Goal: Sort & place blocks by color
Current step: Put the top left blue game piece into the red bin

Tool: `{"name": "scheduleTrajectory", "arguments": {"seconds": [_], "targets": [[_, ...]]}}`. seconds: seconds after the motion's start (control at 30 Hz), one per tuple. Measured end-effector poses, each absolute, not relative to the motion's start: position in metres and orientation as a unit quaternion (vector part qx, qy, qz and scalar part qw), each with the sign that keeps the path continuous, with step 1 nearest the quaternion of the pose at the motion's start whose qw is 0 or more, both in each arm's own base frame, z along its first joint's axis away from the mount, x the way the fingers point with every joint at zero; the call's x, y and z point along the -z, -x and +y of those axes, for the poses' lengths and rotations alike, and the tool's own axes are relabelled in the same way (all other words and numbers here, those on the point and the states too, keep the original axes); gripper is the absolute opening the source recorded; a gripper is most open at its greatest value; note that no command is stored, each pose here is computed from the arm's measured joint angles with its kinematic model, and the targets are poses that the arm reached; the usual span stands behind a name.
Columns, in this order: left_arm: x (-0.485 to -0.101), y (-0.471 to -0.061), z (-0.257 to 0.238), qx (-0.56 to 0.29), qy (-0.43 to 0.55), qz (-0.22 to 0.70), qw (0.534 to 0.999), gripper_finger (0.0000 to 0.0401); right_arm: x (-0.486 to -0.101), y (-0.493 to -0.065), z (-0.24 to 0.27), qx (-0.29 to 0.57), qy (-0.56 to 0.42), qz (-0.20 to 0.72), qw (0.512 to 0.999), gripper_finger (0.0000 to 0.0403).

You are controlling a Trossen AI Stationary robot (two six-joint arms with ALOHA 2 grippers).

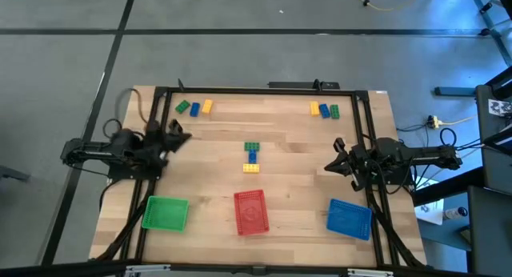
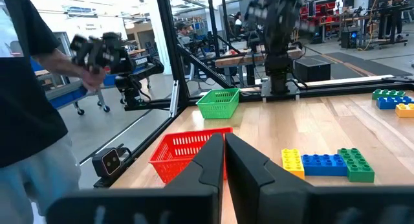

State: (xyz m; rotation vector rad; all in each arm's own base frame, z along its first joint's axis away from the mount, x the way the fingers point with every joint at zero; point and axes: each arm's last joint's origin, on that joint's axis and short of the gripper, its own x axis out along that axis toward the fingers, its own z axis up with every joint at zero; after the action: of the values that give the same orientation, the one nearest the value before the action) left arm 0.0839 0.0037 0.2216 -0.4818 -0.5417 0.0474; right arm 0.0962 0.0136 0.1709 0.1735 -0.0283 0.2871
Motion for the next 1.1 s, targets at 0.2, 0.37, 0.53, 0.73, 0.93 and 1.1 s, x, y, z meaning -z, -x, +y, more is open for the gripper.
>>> {"name": "scheduleTrajectory", "arguments": {"seconds": [0.2,0.37,0.53,0.73,0.93,1.1], "targets": [[-0.288,-0.085,0.006,-0.079,0.2,-0.235,0.948,0.0002,-0.171,-0.096,0.014,-0.143,-0.086,-0.014,0.986,0.002],[-0.344,-0.101,0.006,-0.124,0.143,-0.118,0.975,0.0032,-0.171,-0.096,0.014,-0.143,-0.086,-0.014,0.986,0.002],[-0.384,-0.116,0.007,-0.151,0.1,-0.031,0.983,0.0085,-0.171,-0.096,0.014,-0.143,-0.086,-0.014,0.986,0.002],[-0.398,-0.121,0.006,-0.14,0.098,-0.02,0.985,0.0155,-0.171,-0.096,0.014,-0.143,-0.086,-0.014,0.986,0.002],[-0.399,-0.119,0.006,-0.143,0.104,-0.025,0.984,0.0174,-0.171,-0.096,0.014,-0.143,-0.086,-0.014,0.986,0.002],[-0.398,-0.119,0.007,-0.153,0.125,-0.026,0.98,0.0172,-0.171,-0.096,0.014,-0.143,-0.086,-0.014,0.986,0.002]]}}
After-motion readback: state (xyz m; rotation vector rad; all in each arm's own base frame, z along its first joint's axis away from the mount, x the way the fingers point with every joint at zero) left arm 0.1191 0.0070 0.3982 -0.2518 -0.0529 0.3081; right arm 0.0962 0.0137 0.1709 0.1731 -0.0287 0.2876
